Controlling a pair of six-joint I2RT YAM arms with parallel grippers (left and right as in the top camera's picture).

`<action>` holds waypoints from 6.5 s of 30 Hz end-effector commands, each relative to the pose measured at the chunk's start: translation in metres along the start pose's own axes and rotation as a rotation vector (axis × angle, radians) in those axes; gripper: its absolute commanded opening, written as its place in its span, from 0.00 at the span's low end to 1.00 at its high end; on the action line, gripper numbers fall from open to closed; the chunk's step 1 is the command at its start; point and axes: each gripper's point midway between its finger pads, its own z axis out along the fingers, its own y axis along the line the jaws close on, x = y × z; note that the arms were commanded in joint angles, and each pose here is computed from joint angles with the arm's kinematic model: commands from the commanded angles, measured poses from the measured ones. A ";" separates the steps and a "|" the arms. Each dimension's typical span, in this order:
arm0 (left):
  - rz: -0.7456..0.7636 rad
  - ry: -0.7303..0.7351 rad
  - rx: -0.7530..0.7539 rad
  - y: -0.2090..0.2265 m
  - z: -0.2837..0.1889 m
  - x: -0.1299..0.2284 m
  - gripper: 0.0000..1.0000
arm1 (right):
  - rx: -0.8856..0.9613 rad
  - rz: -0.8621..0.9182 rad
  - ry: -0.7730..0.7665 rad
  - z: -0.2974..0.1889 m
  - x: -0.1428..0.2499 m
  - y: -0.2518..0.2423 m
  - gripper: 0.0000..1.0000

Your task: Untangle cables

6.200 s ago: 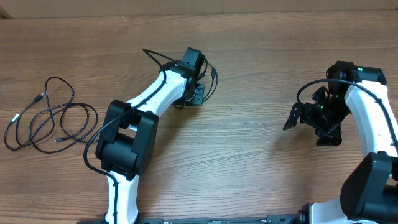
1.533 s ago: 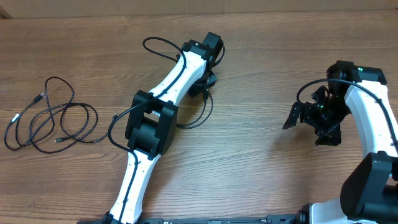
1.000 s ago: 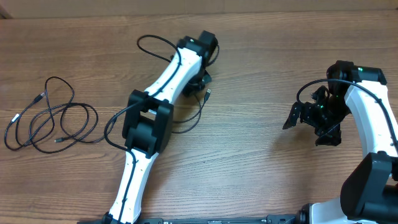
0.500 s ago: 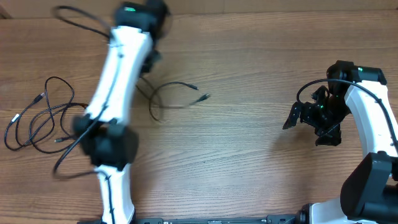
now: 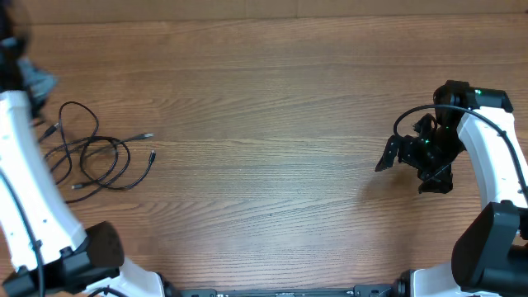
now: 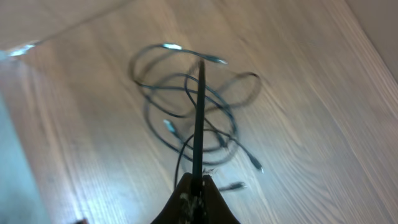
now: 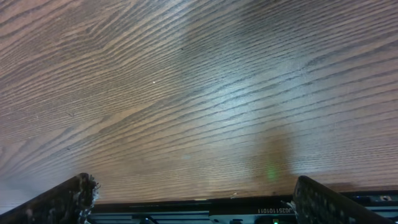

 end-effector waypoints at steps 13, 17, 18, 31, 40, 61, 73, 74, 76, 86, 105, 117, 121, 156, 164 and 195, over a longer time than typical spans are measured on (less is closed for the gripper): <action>-0.083 0.041 0.017 0.055 0.020 -0.036 0.04 | -0.010 -0.003 -0.014 -0.007 0.001 0.002 1.00; -0.089 0.017 0.024 0.047 0.032 -0.047 0.04 | -0.010 -0.003 -0.014 -0.007 0.001 0.002 1.00; -0.092 0.004 0.033 0.044 0.035 -0.052 0.04 | -0.010 -0.003 -0.015 -0.007 0.001 0.002 1.00; -0.017 0.054 0.167 0.004 0.067 -0.057 1.00 | -0.009 -0.003 -0.013 -0.007 0.001 0.002 1.00; 0.224 0.149 0.474 -0.056 0.044 -0.026 1.00 | -0.010 -0.003 -0.013 -0.007 0.001 0.002 1.00; 0.958 0.338 0.547 -0.137 -0.022 0.149 0.98 | -0.010 -0.003 -0.015 -0.007 0.001 0.002 1.00; 1.069 0.555 0.449 -0.115 -0.010 0.231 1.00 | -0.007 -0.001 0.007 -0.007 0.006 0.002 1.00; 1.071 0.590 0.422 -0.106 -0.007 0.240 1.00 | -0.006 0.000 0.013 -0.007 0.008 0.001 1.00; 1.079 0.645 0.379 -0.089 -0.002 0.255 1.00 | -0.003 -0.001 0.022 -0.006 0.010 0.002 1.00; 1.098 0.797 0.249 0.004 0.005 0.300 1.00 | 0.036 -0.118 -0.003 -0.003 0.017 0.025 1.00; 0.856 0.022 0.757 0.033 -0.075 0.245 1.00 | -0.087 -0.313 -0.754 -0.134 0.061 0.048 1.00; 0.659 -0.320 0.964 0.085 -0.123 0.225 1.00 | -0.163 -0.339 -1.143 -0.186 0.127 0.023 1.00; 0.690 -0.254 0.915 0.096 -0.109 0.238 1.00 | -0.160 -0.338 -1.136 -0.184 0.128 0.022 1.00; 0.733 -0.148 0.839 0.114 -0.091 0.256 1.00 | -0.144 -0.325 -1.140 -0.184 0.126 0.019 1.00; 0.733 -0.148 0.839 0.114 -0.091 0.256 1.00 | -0.168 -0.333 -1.237 -0.203 0.129 0.021 1.00; 0.733 -0.148 0.839 0.114 -0.091 0.256 1.00 | -0.494 -0.515 -1.831 -0.174 0.099 0.048 1.00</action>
